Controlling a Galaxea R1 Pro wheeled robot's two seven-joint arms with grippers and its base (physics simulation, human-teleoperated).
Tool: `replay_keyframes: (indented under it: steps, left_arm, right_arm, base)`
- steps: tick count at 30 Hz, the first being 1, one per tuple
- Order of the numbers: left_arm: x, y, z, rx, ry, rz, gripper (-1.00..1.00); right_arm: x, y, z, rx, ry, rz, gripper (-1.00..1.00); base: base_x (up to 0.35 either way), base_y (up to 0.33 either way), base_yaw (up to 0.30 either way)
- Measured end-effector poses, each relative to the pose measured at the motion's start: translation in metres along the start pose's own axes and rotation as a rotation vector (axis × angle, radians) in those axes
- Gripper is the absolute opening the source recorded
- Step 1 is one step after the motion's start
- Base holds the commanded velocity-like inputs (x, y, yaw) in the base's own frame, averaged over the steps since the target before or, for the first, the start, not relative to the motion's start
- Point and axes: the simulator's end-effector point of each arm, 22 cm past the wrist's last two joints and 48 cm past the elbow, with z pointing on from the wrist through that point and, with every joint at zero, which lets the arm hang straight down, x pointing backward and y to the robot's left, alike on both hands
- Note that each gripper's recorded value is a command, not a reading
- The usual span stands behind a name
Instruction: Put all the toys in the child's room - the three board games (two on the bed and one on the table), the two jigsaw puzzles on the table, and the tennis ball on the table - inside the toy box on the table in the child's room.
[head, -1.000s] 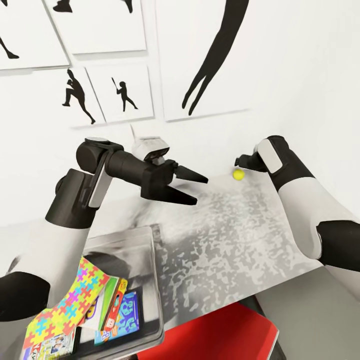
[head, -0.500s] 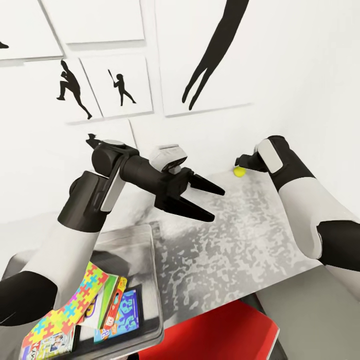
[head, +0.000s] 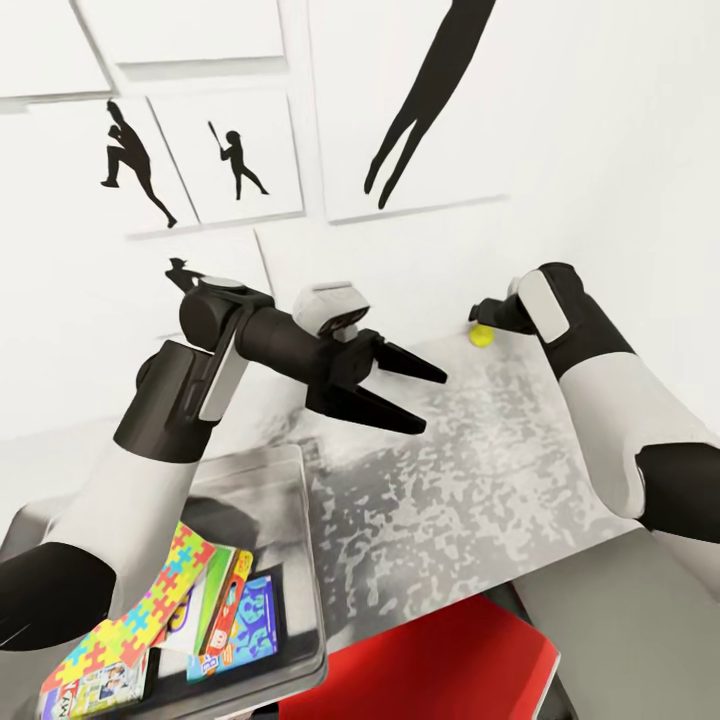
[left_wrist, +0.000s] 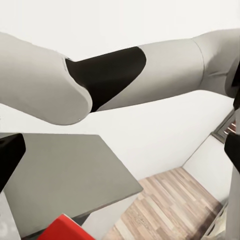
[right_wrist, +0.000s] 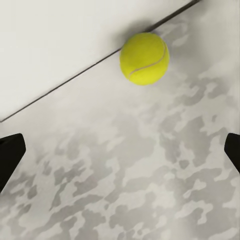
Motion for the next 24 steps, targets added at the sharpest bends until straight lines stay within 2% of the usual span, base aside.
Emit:
replay_keyframes:
  steps: [13,24]
  left_arm:
    - [0.006,0.009,-0.004,0.003,-0.014,-0.017,1.00]
    - [0.012,0.017,-0.006,0.005,-0.020,-0.034,1.00]
  right_arm:
    - [-0.021,0.004,-0.007,-0.012,-0.063,-0.015,1.00]
    - [-0.014,0.001,0.004,-0.005,-0.054,-0.019,1.00]
  base:
    - [0.000,0.000,0.000]
    - [0.000,0.000,0.000]
